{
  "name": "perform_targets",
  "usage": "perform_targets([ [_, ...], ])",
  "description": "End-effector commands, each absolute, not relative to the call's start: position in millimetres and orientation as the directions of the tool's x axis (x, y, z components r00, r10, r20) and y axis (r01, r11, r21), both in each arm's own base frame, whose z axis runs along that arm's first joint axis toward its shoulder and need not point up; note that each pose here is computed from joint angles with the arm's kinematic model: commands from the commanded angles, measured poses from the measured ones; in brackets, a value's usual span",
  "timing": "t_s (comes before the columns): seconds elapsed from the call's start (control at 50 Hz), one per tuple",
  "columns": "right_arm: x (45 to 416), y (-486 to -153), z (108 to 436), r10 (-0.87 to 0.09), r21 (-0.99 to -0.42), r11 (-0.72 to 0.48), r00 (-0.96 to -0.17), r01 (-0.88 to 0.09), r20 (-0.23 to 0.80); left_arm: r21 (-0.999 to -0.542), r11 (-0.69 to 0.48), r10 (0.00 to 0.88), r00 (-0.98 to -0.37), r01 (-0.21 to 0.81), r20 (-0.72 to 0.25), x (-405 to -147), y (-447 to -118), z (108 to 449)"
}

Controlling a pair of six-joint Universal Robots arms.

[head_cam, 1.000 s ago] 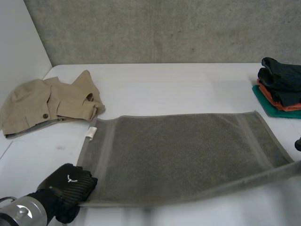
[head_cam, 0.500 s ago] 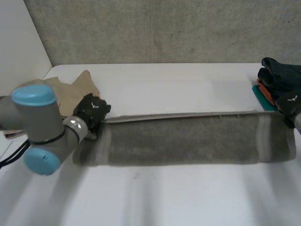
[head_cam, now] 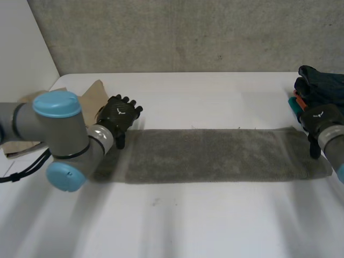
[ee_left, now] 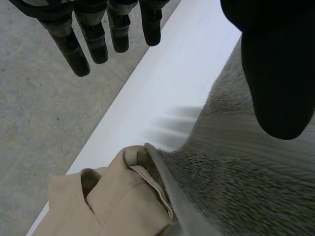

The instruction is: Fold the laundry.

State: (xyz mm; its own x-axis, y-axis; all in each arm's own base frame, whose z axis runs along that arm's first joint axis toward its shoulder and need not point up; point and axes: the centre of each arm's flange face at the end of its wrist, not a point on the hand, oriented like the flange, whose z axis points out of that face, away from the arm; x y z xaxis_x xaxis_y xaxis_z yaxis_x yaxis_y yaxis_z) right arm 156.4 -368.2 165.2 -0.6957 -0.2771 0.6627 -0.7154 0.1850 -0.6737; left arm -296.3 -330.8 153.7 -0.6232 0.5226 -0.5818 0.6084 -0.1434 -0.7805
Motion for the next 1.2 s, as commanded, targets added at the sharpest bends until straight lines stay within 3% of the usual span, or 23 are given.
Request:
perform_targets([
  [0.02,135.7,-335.9,167.4,-0.385,-0.702,0.223,-0.723,-0.677,0.574,-0.787,-0.129,0.539,-0.623,0.604,-0.567,-279.7,-293.2,172.8],
  [0.14,109.0,-329.7,154.1,-0.419,-0.733,0.257,-0.756,-0.630,0.504,-0.817,-0.101,0.555,-0.649,0.568,-0.520,-274.3,-273.7,171.7],
  [0.32,97.5,-344.7,127.8,-0.399,-0.746,0.238,-0.763,-0.622,0.509,-0.842,-0.098,0.548,-0.678,0.531,-0.491,-273.3,-270.0,170.2],
  [0.5,66.4,-360.5,123.3,-0.286,-0.728,0.271,-0.775,-0.629,0.563,-0.844,-0.108,0.540,-0.682,0.525,-0.494,-271.8,-266.0,176.5],
  [0.58,41.6,-365.6,141.0,-0.206,-0.705,0.280,-0.758,-0.651,0.619,-0.847,-0.129,0.529,-0.686,0.516,-0.499,-270.0,-261.3,187.2],
  [0.68,5.5,-369.5,168.0,-0.122,-0.599,0.279,-0.647,-0.750,0.753,-0.850,-0.151,0.513,-0.695,0.505,-0.504,-267.7,-257.7,198.9],
  [0.74,3.0,-369.7,171.0,-0.123,-0.567,0.273,-0.613,-0.777,0.781,-0.850,-0.154,0.500,-0.702,0.504,-0.507,-264.4,-256.4,203.4],
  [0.8,45.4,-366.0,186.2,-0.158,-0.571,0.159,-0.592,-0.805,0.791,-0.850,-0.161,0.493,-0.705,0.501,-0.509,-263.1,-255.1,207.4],
  [0.86,113.9,-350.9,205.1,-0.220,-0.603,-0.033,-0.582,-0.797,0.783,-0.850,-0.162,0.485,-0.710,0.501,-0.511,-261.3,-254.4,209.8],
  [0.92,172.1,-330.8,215.0,-0.289,-0.639,-0.189,-0.579,-0.746,0.762,-0.851,-0.167,0.480,-0.713,0.497,-0.511,-260.1,-252.1,212.9],
  [0.98,214.9,-312.0,218.4,-0.338,-0.642,-0.314,-0.550,-0.699,0.764,-0.856,-0.163,0.478,-0.720,0.491,-0.504,-258.4,-249.7,214.6],
  [1.0,244.9,-295.6,219.5,-0.368,-0.636,-0.401,-0.520,-0.659,0.771,-0.858,-0.163,0.480,-0.720,0.488,-0.501,-258.2,-248.9,214.7],
  [1.14,359.8,-217.7,175.4,-0.531,-0.630,-0.618,-0.341,-0.470,0.776,-0.865,-0.139,0.490,-0.726,0.482,-0.483,-255.3,-243.3,210.3],
  [1.2,379.9,-194.2,154.8,-0.573,-0.627,-0.640,-0.268,-0.444,0.774,-0.864,-0.130,0.496,-0.723,0.486,-0.481,-254.7,-241.3,206.6],
])
